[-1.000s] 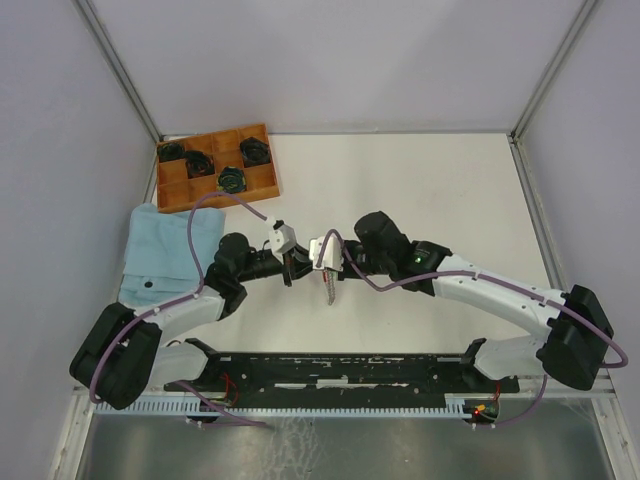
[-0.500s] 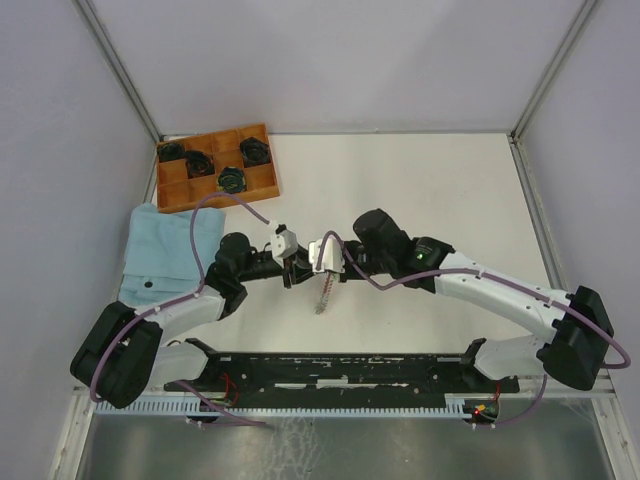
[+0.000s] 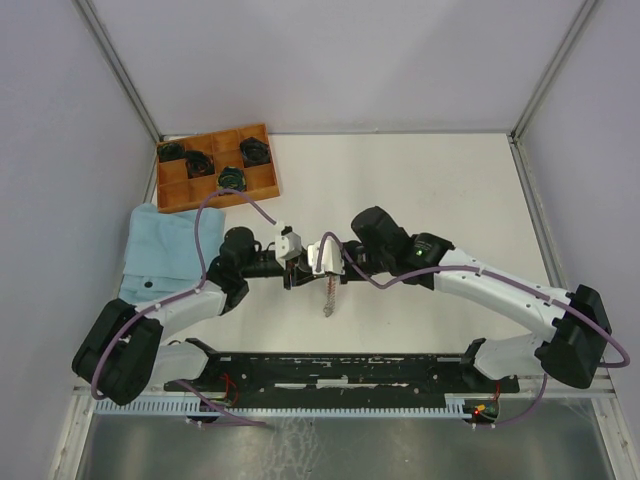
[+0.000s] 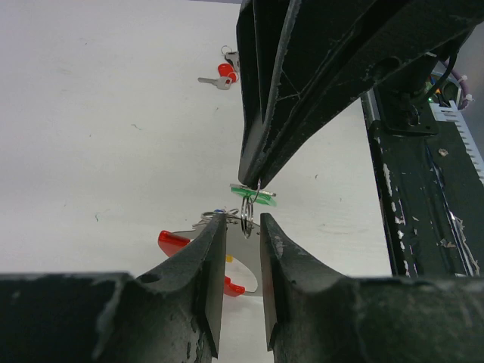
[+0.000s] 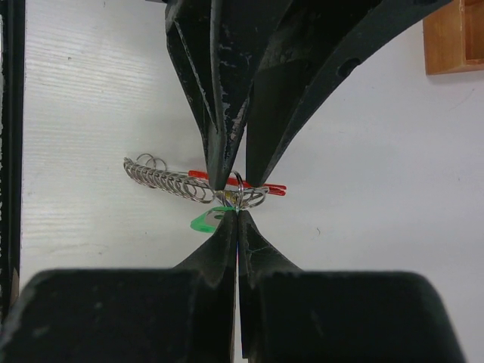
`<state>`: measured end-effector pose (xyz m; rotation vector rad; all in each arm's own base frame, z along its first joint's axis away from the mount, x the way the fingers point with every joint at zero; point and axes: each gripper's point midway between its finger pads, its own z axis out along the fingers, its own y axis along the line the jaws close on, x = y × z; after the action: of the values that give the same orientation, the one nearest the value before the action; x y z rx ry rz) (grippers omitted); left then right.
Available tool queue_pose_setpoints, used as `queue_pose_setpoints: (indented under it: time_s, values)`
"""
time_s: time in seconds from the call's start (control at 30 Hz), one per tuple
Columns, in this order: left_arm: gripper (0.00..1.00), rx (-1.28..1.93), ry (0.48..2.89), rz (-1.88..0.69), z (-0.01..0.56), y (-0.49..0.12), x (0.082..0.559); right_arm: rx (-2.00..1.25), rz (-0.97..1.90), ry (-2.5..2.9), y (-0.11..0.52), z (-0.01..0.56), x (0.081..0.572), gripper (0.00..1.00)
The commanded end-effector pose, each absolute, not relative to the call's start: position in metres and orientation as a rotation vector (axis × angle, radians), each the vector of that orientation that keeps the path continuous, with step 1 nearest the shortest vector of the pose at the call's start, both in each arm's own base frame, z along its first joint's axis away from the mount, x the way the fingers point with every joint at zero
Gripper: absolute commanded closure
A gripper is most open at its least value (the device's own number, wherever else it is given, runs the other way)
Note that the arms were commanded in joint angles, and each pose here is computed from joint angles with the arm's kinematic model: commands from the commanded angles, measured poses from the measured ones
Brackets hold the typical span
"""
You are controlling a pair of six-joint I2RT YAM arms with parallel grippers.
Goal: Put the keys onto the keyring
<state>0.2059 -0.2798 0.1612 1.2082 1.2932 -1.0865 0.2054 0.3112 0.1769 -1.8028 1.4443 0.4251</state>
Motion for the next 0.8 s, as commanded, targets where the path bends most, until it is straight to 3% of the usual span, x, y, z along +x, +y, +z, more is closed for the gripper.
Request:
queue_pose_setpoints:
  time_s: [0.0, 0.2, 0.37, 0.77]
  values:
    - [0.70, 1.252, 1.210, -1.065, 0.177, -0.285, 0.211, -1.776, 0.453, 1.352, 0.327, 0.206, 0.208, 0.99]
    - [0.77, 1.264, 1.221, -1.090, 0.174, -0.286, 0.210, -1.781, 0.465, 1.343, 0.328, 0.208, 0.206, 0.99]
    - [0.97, 1.267, 1.224, -1.099, 0.174, -0.288, 0.210, -1.781, 0.459, 1.349, 0.326, 0.208, 0.206, 0.99]
    - [0.97, 1.100, 1.255, -1.069, 0.192, -0.282, 0.228, -1.736, 0.394, 1.445, 0.304, 0.188, 0.206, 0.99]
